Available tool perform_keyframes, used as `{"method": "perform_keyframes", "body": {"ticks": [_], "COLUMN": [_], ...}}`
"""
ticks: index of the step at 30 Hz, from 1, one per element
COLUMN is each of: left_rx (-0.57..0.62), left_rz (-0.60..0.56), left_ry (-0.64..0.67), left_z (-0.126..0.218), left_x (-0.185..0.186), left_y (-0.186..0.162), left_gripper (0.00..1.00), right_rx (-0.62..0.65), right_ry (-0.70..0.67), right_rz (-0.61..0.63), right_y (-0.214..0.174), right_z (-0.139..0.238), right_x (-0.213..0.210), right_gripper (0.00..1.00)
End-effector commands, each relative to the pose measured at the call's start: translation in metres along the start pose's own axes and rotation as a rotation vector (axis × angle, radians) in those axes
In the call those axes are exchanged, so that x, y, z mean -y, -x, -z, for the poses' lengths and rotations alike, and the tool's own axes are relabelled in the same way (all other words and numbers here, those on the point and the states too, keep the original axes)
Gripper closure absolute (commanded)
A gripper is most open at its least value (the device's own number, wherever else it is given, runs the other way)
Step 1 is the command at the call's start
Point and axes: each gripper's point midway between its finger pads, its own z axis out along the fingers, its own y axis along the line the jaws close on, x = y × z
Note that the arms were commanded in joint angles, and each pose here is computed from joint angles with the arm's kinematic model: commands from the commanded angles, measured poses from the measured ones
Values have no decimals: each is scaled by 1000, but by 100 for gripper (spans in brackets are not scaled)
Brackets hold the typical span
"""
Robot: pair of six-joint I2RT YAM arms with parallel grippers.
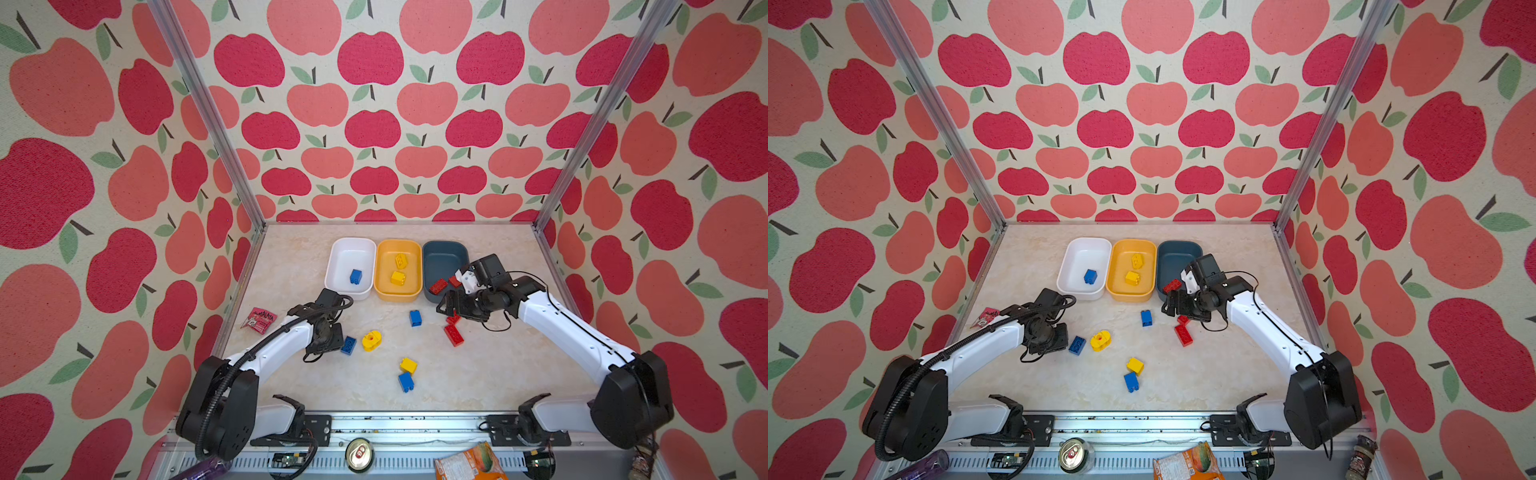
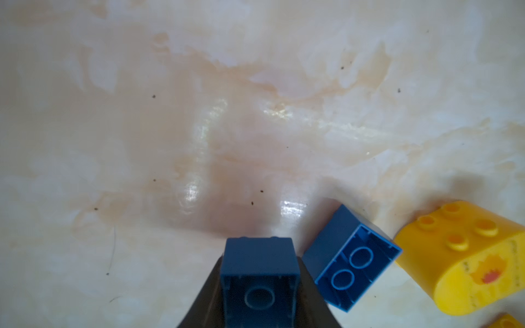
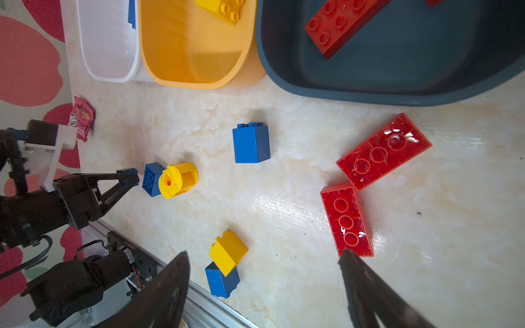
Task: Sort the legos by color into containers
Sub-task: 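Grasp the dark blue square brick with the left gripper and lift it, then carry the dark blue square brick into the white container and release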
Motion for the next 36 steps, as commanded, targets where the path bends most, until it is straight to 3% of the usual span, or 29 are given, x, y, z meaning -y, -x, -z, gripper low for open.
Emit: {"method": "perform_keyframes", "body": {"ticks": [1,12,20,25,32,36], "left_rx": [93,341,356,303,248,232], "left_rz": [10,-89,-132,-141,-138,-131], "left_ry": [-5,-55,-55,-53,-30,-30], "left_z": [27,73,49,17,-15,-23], "left_x": [5,48,62,67,68,69], "left_y": [27,140,206,227,229,228], "left_gripper": [73,75,75,75,73,58], "right_rx": [-4,2,14,22,25,24], "right_ry": [6,31,48,42,27,18], "right_rz": [-24,-24,-22,-23,-13,-12], "right_y": [-6,-6,-5,-3,-2,-5], "right_z": [2,-1,-4,-3,2,5], "right_x": [2,-1,-4,-4,-5,-4], "right_gripper": [14,14,14,14,14,14]}}
